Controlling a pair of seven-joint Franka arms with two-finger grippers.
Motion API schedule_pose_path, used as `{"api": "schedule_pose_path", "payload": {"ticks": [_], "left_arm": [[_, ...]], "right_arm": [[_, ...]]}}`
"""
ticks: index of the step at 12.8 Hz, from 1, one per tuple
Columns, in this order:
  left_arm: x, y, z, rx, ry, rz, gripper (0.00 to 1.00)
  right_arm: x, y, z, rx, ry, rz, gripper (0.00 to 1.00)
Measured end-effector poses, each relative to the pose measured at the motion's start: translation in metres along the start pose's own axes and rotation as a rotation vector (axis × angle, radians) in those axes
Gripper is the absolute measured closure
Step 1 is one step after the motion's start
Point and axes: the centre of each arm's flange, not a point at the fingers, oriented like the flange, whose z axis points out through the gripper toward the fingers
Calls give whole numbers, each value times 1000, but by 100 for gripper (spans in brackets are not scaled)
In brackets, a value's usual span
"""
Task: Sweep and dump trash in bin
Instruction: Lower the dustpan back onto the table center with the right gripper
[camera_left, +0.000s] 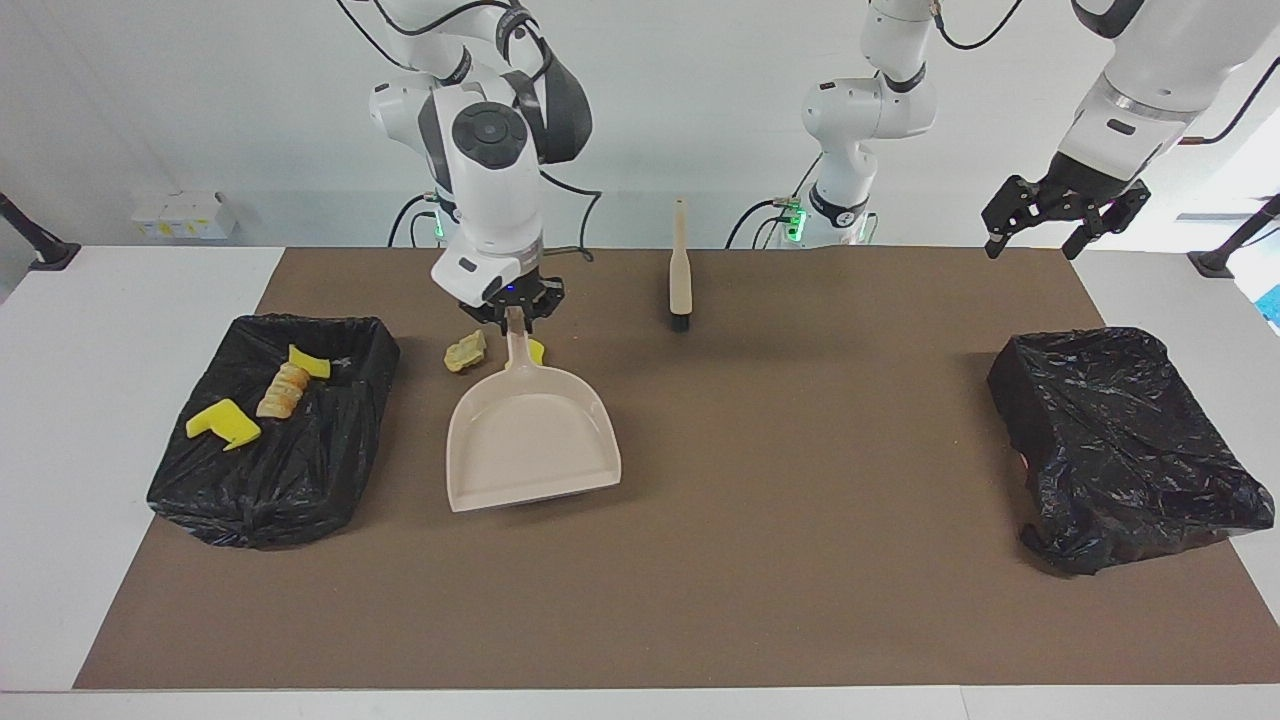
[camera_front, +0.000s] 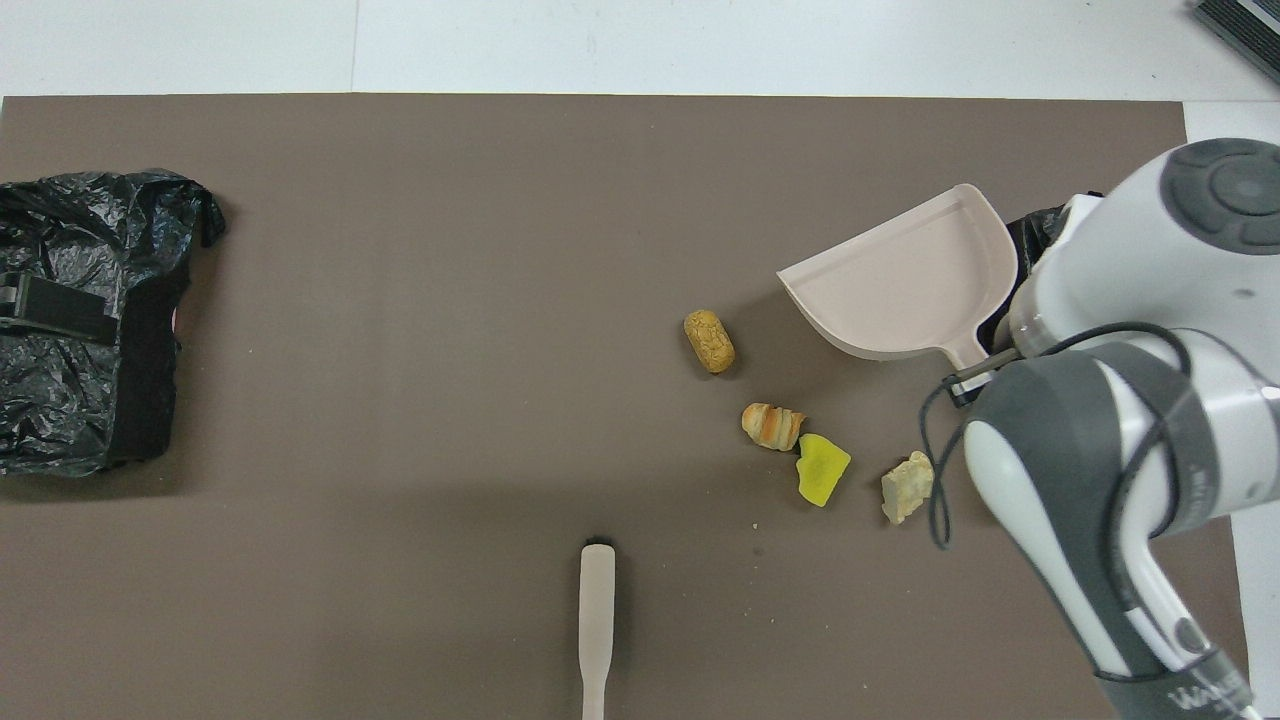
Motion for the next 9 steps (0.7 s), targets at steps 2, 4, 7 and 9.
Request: {"api": "schedule_pose_path", "payload": {"ticks": [2, 4, 7, 9], "left_arm": [[0, 0, 0, 0, 0, 0, 0], [-1, 0, 0, 0, -4, 0, 0], [-1, 1, -1, 0, -3, 2, 0], [-1, 1, -1, 0, -2, 2, 0]], "right_arm": [[-4, -39, 5, 24, 5, 54, 68], [-9, -89, 12, 54, 23, 70, 68], [-15, -167, 35, 63, 18, 106, 68], [-9, -209, 52, 67, 21, 116, 68]]}}
